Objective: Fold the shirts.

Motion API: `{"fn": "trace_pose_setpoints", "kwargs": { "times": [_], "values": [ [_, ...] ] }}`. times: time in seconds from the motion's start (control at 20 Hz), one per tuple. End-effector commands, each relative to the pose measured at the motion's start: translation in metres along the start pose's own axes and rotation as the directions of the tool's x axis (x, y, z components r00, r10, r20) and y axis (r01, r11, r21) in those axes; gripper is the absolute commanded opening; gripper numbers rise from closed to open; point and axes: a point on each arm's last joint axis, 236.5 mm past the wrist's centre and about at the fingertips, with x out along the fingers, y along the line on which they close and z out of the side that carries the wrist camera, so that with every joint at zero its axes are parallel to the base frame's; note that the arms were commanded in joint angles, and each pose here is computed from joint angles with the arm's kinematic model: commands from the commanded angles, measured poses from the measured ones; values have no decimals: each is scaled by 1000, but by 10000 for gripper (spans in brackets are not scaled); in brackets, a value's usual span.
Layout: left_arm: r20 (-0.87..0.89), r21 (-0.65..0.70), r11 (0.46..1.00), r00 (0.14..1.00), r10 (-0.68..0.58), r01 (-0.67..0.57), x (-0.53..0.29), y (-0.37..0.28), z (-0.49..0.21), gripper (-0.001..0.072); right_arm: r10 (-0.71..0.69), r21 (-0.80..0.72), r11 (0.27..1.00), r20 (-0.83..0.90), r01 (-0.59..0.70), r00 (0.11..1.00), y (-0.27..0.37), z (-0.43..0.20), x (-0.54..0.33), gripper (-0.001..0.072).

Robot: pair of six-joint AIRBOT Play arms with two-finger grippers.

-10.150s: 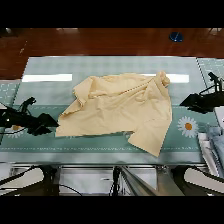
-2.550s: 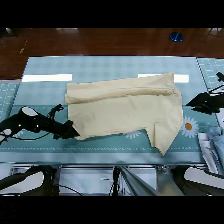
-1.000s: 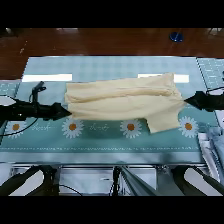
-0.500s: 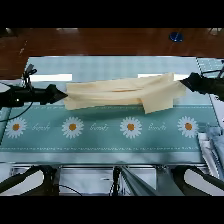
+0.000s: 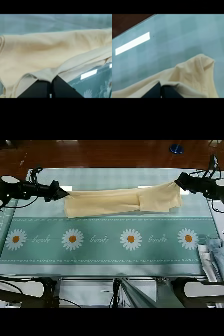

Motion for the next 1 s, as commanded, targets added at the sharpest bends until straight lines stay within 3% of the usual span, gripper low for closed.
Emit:
{"fn": "trace_pose_setpoints", "kwargs": {
  "times": [0.0, 0.3, 0.35, 0.4, 0.45, 0.55, 0.6, 0.7, 0.8, 0.95],
  "values": [
    [-16, -7, 1000, 1000, -4, 4, 12, 10, 12, 26, -44, 23, 999, 43, 43, 998, -16, 6, 21, 30],
    [-14, -42, 999, 1000, 18, -18, 29, 32, 14, 29, -75, 13, 997, 37, 75, 997, -18, -14, 54, 31],
    [-6, -48, 999, 1000, 24, -25, 31, 36, 16, 60, -82, -5, 997, 43, 82, 996, -17, -16, 58, 32],
    [4, -53, 998, 999, 32, -32, 33, 40, 19, 148, -89, -10, 996, 57, 89, 994, -17, -14, 60, 31],
    [12, -56, 998, 999, 38, -38, 35, 43, 21, 306, -97, -12, 995, 79, 99, 992, -17, -10, 61, 32],
    [31, -53, 998, 999, 43, -41, 32, 43, 27, 520, -96, -11, 995, 109, 98, 989, -13, 0, 59, 58],
    [42, -47, 998, 998, 41, -39, 27, 42, 31, 557, -82, -17, 996, 116, 84, 990, -7, 7, 57, 143],
    [34, -29, 999, 999, 15, -14, 12, 33, 37, 558, -38, -40, 998, 138, 44, 990, 13, 27, 46, 348],
    [16, -5, 1000, 1000, -16, 16, -8, 21, 39, 558, -2, -101, 995, 172, 19, 985, 33, 53, 21, 461],
    [15, 28, 999, 999, -41, 41, -41, 2, 37, 548, -69, -221, 970, 161, 105, 985, 20, 77, -19, 489]
  ]
}}
